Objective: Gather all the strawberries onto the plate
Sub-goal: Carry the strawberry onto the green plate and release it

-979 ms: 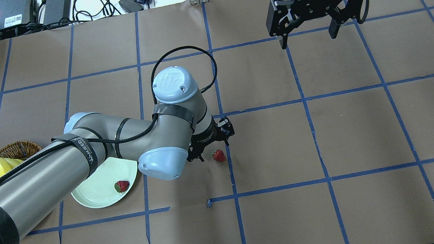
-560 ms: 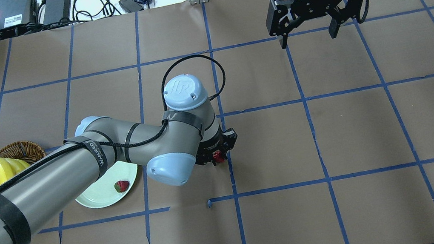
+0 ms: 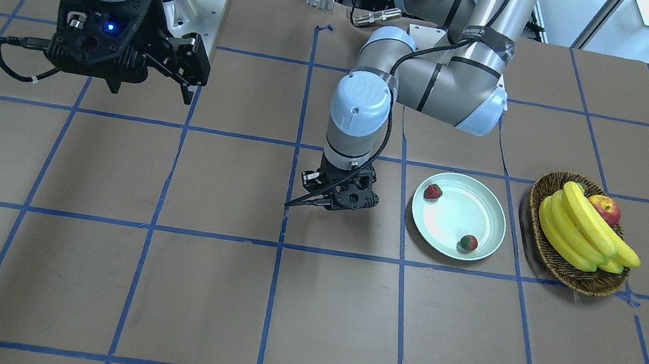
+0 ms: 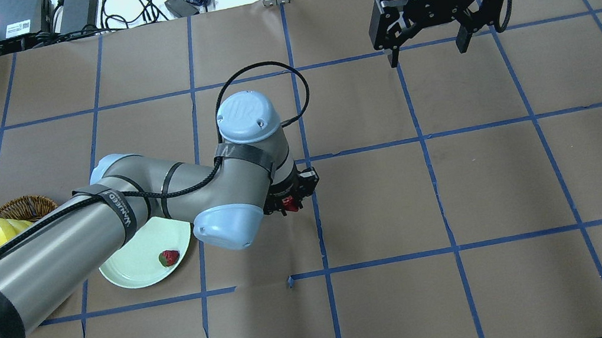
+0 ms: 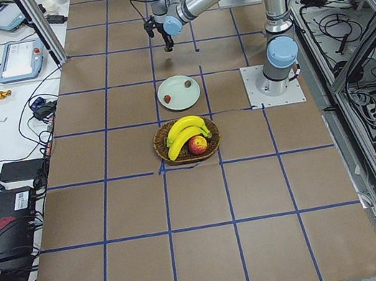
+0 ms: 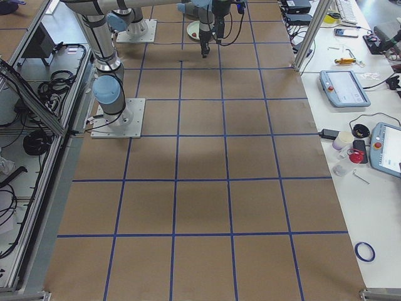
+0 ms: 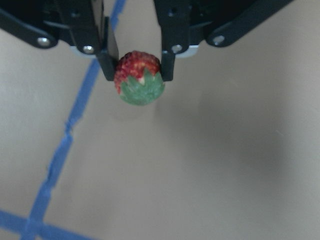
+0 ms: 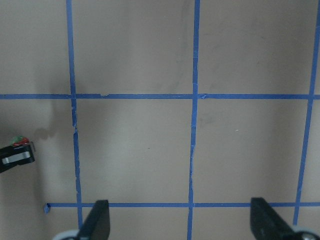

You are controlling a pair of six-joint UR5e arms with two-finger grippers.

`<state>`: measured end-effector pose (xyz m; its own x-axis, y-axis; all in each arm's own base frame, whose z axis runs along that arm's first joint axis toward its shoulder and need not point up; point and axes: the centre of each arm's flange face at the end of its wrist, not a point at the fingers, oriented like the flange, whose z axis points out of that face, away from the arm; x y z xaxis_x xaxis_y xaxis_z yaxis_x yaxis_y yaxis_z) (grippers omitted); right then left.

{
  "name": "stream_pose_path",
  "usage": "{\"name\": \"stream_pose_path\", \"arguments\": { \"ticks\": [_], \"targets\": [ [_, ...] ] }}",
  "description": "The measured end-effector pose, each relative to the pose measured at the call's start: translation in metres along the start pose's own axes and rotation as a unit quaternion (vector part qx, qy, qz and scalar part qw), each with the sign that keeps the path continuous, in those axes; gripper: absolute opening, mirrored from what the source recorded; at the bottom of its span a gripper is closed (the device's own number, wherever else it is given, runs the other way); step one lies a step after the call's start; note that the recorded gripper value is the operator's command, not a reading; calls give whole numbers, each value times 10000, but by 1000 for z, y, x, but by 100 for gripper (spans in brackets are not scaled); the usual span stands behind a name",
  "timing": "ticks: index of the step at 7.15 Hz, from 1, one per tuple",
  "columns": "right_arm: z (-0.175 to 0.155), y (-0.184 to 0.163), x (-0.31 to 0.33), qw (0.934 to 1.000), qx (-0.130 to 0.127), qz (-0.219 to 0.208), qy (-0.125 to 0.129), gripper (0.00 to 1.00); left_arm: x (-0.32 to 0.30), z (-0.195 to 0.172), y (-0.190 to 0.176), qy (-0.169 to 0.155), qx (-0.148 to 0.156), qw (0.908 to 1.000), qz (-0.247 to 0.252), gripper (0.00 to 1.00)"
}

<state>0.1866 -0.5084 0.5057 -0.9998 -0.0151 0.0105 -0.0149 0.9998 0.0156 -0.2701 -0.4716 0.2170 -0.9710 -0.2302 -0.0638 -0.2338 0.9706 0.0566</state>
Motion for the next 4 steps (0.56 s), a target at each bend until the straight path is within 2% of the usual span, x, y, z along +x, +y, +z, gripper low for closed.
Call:
{"name": "stream_pose_path", "arguments": {
  "ticks": [2,3,4],
  "targets": [
    [0,0,0,10000,1,0,0,100,-86,-14,-37,-502,-310,9979,279,0],
    [0,0,0,10000,1,0,0,100,-130,-13,-50,-578,-510,9961,428,38],
    [0,0,0,10000,1,0,0,100,-165,-5,-55,-568,-708,9944,541,83]
  ]
}}
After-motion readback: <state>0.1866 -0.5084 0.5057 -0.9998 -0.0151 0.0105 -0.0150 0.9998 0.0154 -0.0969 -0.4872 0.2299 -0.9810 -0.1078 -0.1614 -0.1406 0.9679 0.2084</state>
